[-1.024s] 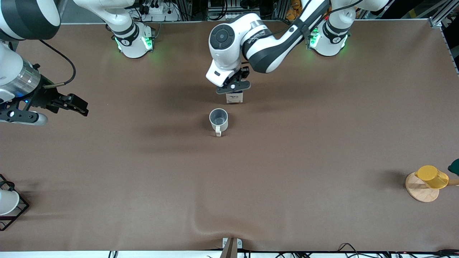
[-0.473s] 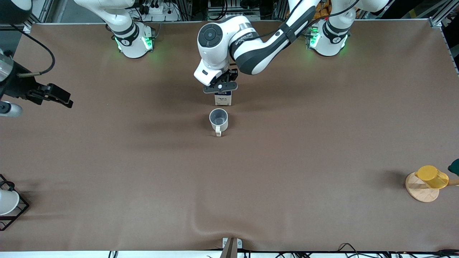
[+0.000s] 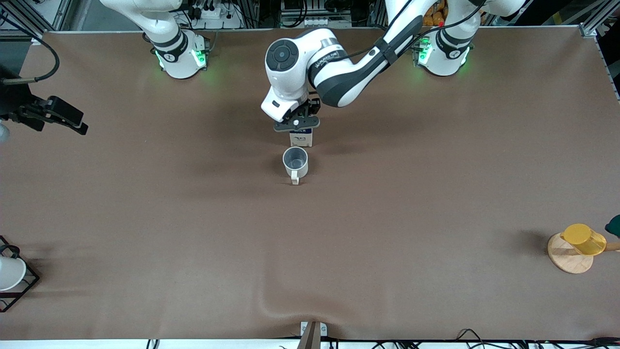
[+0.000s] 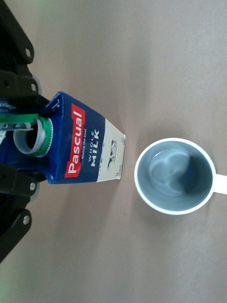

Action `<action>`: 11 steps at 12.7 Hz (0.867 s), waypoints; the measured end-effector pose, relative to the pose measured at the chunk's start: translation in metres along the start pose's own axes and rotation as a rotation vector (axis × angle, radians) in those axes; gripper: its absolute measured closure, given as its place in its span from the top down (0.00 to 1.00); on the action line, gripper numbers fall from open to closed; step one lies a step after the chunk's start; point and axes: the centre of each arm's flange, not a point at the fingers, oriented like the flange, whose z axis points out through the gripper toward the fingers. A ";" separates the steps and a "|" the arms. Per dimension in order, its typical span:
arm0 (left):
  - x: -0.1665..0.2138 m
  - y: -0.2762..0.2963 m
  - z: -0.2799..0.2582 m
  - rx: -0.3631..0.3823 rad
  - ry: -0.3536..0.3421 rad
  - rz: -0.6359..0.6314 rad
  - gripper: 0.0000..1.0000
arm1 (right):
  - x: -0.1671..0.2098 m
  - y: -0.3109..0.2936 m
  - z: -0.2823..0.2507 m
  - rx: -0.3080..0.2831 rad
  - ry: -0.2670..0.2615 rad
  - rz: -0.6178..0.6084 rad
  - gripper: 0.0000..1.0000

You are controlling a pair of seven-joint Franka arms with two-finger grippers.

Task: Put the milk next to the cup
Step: 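Lower the milk carton beside the mug with the left gripper, then open the left gripper to release the milk carton upright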

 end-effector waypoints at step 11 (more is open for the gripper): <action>0.008 0.009 0.001 -0.029 0.018 0.002 0.50 | 0.003 0.006 0.028 -0.021 -0.102 0.009 1.00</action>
